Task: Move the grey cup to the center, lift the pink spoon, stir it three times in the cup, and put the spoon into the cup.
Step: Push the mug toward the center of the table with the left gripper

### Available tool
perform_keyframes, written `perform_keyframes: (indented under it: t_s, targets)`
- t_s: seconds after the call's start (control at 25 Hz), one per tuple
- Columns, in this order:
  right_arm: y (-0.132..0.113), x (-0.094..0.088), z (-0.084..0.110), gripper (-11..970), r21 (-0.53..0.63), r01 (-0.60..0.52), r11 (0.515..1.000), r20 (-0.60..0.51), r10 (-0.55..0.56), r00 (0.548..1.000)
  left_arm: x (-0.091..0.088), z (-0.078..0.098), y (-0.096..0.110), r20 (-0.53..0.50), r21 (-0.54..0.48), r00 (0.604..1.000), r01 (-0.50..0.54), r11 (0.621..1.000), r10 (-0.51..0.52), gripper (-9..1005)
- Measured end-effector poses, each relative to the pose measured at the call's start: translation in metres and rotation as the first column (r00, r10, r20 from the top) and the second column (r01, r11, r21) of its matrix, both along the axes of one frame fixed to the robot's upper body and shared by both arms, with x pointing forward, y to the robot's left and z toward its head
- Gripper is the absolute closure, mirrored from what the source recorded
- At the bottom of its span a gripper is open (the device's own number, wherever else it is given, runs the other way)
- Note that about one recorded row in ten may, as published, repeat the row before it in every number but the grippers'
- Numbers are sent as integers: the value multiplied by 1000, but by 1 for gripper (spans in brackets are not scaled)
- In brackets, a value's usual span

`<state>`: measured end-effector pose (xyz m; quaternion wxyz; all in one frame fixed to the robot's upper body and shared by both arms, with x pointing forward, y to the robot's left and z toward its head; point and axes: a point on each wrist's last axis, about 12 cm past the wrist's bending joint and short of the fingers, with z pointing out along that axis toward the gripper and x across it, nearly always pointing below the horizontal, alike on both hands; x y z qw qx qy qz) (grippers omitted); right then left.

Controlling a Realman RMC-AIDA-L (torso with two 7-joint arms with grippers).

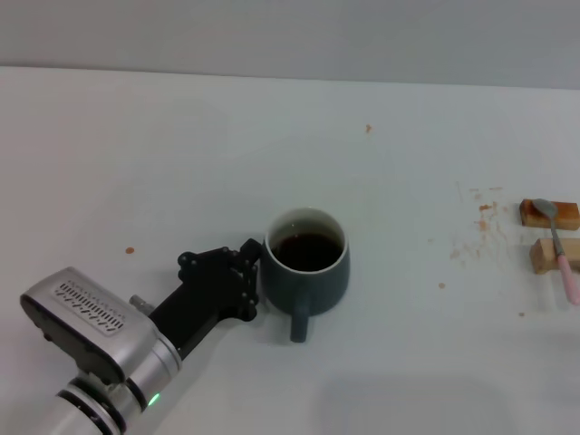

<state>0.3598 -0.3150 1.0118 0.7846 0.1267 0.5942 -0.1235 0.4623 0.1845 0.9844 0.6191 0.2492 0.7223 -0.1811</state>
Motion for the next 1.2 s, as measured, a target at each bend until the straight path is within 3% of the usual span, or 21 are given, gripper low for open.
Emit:
perform_keyframes:
  t_s: [0.68, 0.92, 1.2]
  targets:
    - [0, -1, -1, 132, 1, 2, 1000, -3, -2, 1000, 0, 4, -23, -18, -6, 996, 89, 996, -89, 998]
    - [0, -1, -1, 132, 1, 0, 1000, -5, 0, 1000, 9, 4, -7, 1, 4, 1000, 9, 1000, -9, 998]
    - [6, -1, -4, 132, 15, -36, 999, -34, 37, 999, 14, 10, 26, 82, -28, 988, -132, 991, 134, 998]
